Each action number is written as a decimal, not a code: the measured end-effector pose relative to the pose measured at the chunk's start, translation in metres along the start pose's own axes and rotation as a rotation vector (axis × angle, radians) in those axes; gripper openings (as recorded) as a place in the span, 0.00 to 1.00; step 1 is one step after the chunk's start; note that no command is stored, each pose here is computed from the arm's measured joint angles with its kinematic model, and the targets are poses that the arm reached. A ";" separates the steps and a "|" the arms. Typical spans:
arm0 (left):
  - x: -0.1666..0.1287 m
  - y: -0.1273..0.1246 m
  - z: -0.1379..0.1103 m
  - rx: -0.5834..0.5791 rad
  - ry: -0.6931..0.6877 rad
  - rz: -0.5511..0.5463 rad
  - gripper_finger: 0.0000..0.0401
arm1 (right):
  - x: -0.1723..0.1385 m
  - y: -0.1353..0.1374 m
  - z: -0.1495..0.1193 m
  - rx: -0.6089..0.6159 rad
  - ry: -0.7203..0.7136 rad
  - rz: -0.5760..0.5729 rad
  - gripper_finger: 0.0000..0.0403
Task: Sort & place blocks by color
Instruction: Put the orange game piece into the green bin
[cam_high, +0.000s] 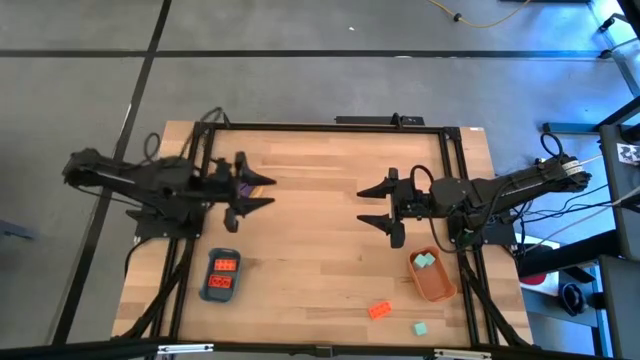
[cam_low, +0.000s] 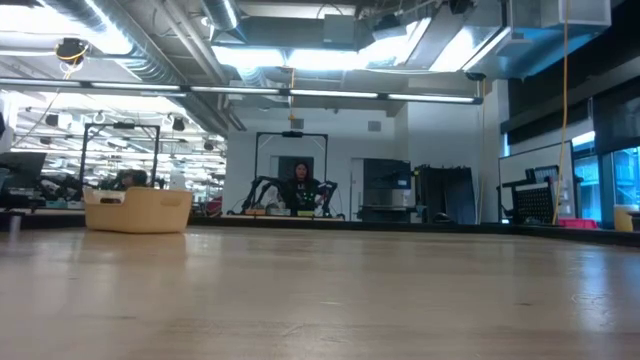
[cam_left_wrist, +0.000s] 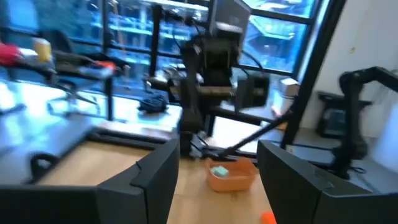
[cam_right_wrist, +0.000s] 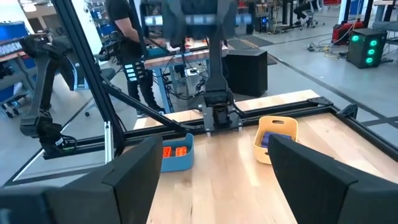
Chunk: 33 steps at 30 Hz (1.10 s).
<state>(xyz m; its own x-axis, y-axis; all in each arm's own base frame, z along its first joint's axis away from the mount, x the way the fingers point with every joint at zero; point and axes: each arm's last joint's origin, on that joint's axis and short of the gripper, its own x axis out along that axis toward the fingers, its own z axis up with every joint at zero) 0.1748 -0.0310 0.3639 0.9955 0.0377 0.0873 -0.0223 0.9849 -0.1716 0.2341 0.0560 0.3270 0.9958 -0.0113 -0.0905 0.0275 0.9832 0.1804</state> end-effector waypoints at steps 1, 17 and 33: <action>0.002 0.002 -0.008 -0.019 -0.003 -0.021 0.51 | 0.000 0.000 0.000 0.003 -0.002 0.000 0.73; 0.007 0.011 -0.060 -0.059 0.071 0.018 0.01 | 0.000 -0.001 0.001 0.021 -0.010 -0.023 0.73; 0.008 0.011 -0.059 -0.060 0.060 0.022 0.00 | 0.000 0.000 0.001 0.022 -0.016 -0.022 0.73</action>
<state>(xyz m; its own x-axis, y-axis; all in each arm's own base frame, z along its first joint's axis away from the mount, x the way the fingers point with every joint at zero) 0.1876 -0.0300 0.3048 0.9986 0.0473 0.0239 -0.0405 0.9720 -0.2316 0.2342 0.0554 0.3282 0.9962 -0.0360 -0.0791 0.0512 0.9784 0.2003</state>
